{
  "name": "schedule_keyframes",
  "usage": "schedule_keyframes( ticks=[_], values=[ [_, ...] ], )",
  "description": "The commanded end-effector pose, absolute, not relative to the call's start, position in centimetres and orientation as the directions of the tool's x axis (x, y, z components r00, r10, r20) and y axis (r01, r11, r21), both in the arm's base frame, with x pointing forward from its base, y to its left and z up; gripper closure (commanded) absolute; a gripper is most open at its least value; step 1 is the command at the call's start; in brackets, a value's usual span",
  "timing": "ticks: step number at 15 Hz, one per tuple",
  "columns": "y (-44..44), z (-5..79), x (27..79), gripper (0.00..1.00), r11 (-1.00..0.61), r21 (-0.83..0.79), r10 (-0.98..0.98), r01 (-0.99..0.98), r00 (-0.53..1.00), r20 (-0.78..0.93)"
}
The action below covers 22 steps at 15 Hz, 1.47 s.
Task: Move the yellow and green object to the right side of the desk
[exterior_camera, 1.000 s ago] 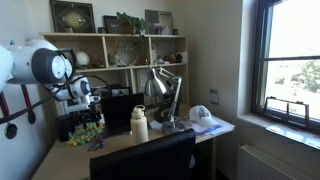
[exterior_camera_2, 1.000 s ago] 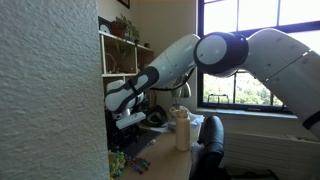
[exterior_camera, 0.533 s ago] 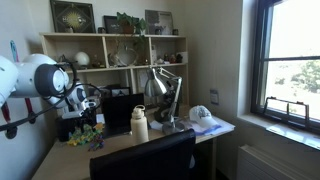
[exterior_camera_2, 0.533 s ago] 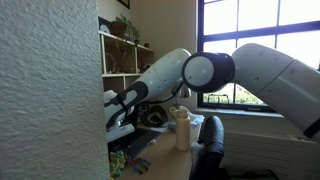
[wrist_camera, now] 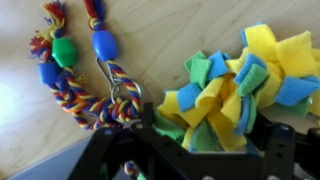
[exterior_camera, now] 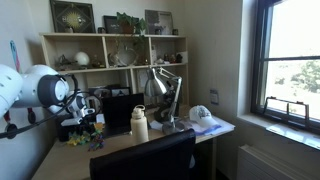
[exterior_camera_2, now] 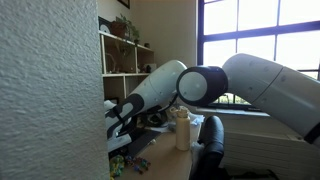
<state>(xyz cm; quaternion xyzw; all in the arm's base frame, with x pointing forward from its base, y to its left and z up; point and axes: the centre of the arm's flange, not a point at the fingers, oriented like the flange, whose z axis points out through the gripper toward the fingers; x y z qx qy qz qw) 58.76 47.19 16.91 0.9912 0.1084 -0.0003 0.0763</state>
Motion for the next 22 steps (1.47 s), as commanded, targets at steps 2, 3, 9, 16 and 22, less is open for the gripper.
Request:
schedule_keyframes(
  ticks=[2,3,9,16,22],
  values=[
    [47.6,16.6,59.6,0.54,-0.975,0.140,0.174,0.173,0.985,-0.005],
    [47.5,16.6,59.7,0.61,-0.975,0.139,0.173,0.172,0.985,-0.004],
    [47.3,17.2,59.6,0.96,-0.976,0.142,0.170,0.168,0.985,0.003],
    [46.9,22.3,58.8,0.94,-0.982,0.095,0.169,0.164,0.985,0.045],
    [45.8,30.3,59.0,0.92,-0.984,0.054,0.173,0.168,0.979,0.109]
  ],
)
